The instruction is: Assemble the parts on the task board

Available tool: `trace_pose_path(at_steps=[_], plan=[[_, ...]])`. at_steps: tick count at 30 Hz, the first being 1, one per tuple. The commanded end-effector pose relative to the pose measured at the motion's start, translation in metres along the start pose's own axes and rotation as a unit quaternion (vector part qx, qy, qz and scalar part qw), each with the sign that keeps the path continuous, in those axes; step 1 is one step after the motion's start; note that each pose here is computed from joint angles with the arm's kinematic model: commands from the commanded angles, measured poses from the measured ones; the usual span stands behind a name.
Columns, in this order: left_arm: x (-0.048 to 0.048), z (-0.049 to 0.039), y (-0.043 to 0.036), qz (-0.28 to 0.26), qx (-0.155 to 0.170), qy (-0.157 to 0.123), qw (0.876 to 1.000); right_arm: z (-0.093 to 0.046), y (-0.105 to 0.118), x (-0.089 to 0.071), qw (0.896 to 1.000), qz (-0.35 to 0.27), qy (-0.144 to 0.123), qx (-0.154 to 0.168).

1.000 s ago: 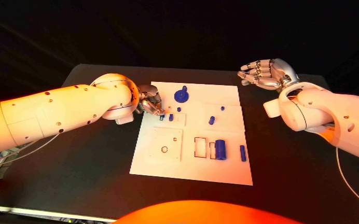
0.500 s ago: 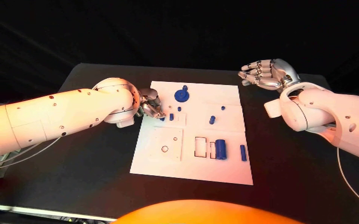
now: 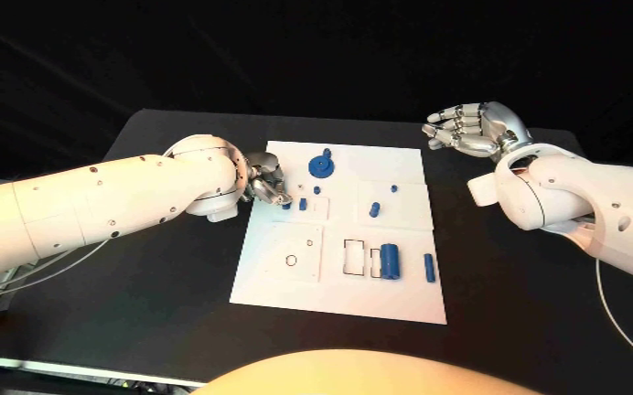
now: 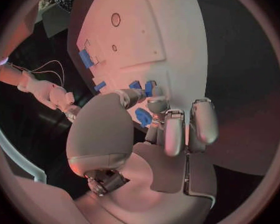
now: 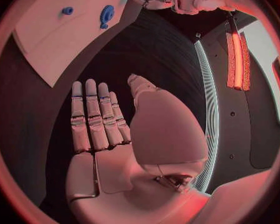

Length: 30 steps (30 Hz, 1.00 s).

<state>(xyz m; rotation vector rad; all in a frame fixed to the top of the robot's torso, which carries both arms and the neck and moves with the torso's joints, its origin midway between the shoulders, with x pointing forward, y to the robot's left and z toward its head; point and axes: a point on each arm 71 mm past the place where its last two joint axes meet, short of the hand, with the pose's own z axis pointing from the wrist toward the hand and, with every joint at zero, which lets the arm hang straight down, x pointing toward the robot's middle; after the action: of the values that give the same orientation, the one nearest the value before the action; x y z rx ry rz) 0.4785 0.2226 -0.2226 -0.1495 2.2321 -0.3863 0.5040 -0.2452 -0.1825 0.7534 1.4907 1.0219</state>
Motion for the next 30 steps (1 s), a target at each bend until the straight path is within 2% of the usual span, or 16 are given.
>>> trace_pose_path(at_steps=[1, 12, 30], plan=[[0.0008, -0.0006, -0.0001, 0.003, -0.001, -0.012, 1.000, -0.0003, 0.0007, 0.0014, 1.000, 0.002, 0.007, -0.004], [0.0003, -0.0060, -0.0008, -0.011, 0.011, -0.024, 1.000, -0.0006, -0.0001, 0.0009, 1.000, 0.002, 0.007, -0.004], [0.0047, -0.0047, -0.0010, 0.001, 0.011, -0.022, 1.000, -0.0011, -0.0023, 0.0016, 1.000, 0.002, 0.008, -0.002]])
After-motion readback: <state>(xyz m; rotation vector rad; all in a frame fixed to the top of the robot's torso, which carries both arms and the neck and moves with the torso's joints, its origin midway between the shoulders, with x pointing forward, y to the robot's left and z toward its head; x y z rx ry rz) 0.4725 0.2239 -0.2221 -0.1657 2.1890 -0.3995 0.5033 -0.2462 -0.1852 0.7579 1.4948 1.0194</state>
